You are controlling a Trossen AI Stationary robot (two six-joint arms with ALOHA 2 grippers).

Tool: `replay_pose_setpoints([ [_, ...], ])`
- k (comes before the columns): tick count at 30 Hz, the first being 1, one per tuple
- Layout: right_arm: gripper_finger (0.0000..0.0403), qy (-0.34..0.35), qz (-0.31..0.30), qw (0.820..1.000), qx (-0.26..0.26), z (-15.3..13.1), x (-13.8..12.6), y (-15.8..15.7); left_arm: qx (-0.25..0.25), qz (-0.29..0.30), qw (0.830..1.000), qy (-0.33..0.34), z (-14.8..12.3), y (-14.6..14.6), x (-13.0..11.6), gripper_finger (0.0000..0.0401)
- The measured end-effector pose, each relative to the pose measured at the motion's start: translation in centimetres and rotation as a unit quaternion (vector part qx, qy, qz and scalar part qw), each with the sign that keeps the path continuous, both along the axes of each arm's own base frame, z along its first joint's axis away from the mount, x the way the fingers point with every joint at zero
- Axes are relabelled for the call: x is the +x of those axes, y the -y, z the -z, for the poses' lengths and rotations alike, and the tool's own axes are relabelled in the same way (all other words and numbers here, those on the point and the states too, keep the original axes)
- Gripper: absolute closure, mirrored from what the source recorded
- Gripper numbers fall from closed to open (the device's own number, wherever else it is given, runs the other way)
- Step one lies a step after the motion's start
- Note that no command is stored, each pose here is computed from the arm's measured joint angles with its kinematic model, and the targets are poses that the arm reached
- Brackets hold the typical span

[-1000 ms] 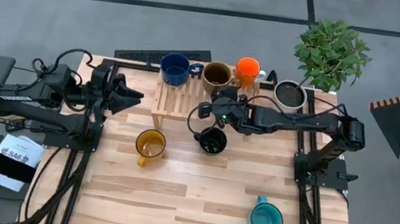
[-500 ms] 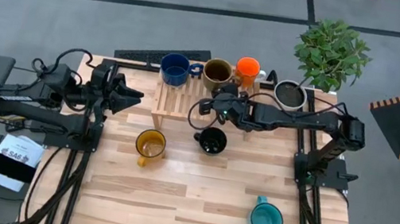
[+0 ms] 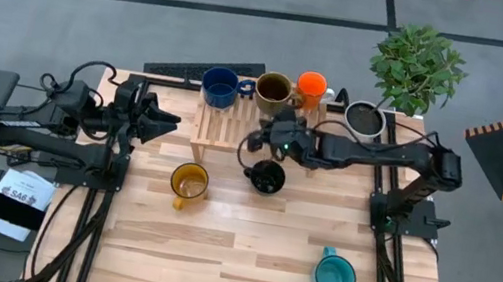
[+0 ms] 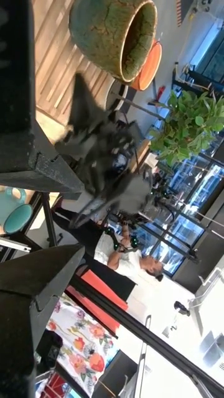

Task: Place coffee mugs
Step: Put the yellow mug on the shelf

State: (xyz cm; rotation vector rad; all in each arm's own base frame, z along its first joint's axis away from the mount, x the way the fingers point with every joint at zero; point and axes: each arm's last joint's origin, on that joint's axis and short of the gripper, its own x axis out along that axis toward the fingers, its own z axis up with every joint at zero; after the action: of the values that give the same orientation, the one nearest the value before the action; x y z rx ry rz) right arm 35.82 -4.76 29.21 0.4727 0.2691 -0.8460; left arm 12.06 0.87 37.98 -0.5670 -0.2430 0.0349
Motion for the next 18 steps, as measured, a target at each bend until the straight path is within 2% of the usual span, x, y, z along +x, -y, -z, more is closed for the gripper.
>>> replay_pose_setpoints([
  [6, 0.0385, 0.008, -0.081, 0.997, 0.011, -1.7, -1.2, -4.7, -0.002, 0.003, 1.000, 0.000, 0.0, 0.0, 0.0, 0.0269],
  [11, 0.0385, -0.044, -0.170, 0.983, 0.047, -3.7, -5.5, -8.9, 0.003, 0.035, 0.999, -0.003, 0.1, 0.2, 0.0, 0.0269],
  [15, 0.0385, -0.088, -0.176, 0.977, 0.082, -4.8, -9.8, -10.4, 0.011, 0.082, 0.996, -0.018, 0.3, 0.5, 0.1, 0.0269],
  [18, 0.0385, -0.101, -0.161, 0.976, 0.107, -5.3, -12.3, -11.0, 0.000, 0.119, 0.990, -0.071, 1.4, 1.1, 0.5, 0.0269],
])
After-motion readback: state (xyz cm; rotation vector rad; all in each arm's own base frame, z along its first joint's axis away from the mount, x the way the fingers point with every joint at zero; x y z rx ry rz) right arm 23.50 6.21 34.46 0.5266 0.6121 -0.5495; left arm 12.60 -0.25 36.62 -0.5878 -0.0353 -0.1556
